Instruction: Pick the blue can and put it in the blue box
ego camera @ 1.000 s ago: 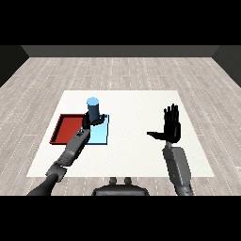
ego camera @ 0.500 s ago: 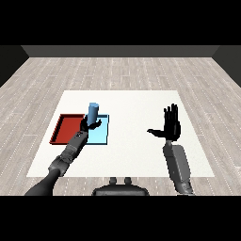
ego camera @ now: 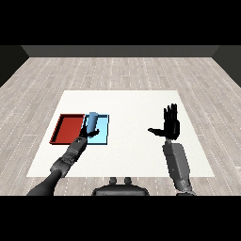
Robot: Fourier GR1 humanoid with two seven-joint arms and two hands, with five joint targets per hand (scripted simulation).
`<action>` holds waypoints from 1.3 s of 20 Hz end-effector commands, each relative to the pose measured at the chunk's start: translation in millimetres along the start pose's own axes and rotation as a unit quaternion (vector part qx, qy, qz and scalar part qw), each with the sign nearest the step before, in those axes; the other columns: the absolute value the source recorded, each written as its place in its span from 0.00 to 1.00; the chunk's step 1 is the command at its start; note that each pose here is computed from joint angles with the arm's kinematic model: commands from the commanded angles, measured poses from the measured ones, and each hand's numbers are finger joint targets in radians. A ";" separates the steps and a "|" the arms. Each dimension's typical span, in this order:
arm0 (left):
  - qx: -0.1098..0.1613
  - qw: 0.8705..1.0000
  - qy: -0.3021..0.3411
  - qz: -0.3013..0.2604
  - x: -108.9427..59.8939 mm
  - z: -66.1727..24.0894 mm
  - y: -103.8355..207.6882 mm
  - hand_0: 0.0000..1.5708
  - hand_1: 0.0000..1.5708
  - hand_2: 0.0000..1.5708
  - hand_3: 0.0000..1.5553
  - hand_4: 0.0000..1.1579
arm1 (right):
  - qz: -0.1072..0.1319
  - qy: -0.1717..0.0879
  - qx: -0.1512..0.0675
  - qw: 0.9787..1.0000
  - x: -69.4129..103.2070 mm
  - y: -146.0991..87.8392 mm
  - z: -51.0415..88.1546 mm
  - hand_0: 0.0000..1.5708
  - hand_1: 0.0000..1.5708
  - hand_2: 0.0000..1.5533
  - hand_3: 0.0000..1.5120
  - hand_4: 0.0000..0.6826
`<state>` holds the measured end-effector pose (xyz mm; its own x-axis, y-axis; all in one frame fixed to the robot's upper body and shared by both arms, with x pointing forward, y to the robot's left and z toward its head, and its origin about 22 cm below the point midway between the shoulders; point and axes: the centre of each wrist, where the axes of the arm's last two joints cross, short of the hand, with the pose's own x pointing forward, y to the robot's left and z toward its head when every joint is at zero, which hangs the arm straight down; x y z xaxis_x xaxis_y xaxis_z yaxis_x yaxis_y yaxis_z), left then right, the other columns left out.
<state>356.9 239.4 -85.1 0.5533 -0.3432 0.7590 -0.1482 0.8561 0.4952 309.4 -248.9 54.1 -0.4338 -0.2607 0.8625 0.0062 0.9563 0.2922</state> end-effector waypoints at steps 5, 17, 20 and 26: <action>0.041 0.994 0.001 -0.098 -5.1 -5.0 14.9 0.00 0.00 0.00 0.00 0.00 | -0.013 -0.010 0.005 1.000 11.4 12.1 4.1 0.00 0.00 0.00 0.00 0.00; 0.127 0.965 -0.213 0.088 43.4 1.1 -3.4 0.00 0.00 0.00 0.00 0.00 | -0.036 -0.022 0.024 0.999 5.7 9.5 5.4 0.00 0.00 0.00 0.00 0.00; 0.055 0.938 -0.304 0.161 74.7 12.4 -22.1 0.00 0.00 0.00 0.00 0.00 | -0.031 -0.007 0.035 0.999 4.6 14.8 7.8 0.00 0.00 0.00 0.00 0.00; -0.025 0.866 -0.436 0.241 57.9 22.1 -4.0 0.00 0.00 0.00 0.00 0.00 | -0.010 0.022 0.043 0.999 -13.0 4.7 29.3 0.00 0.00 0.00 0.00 0.00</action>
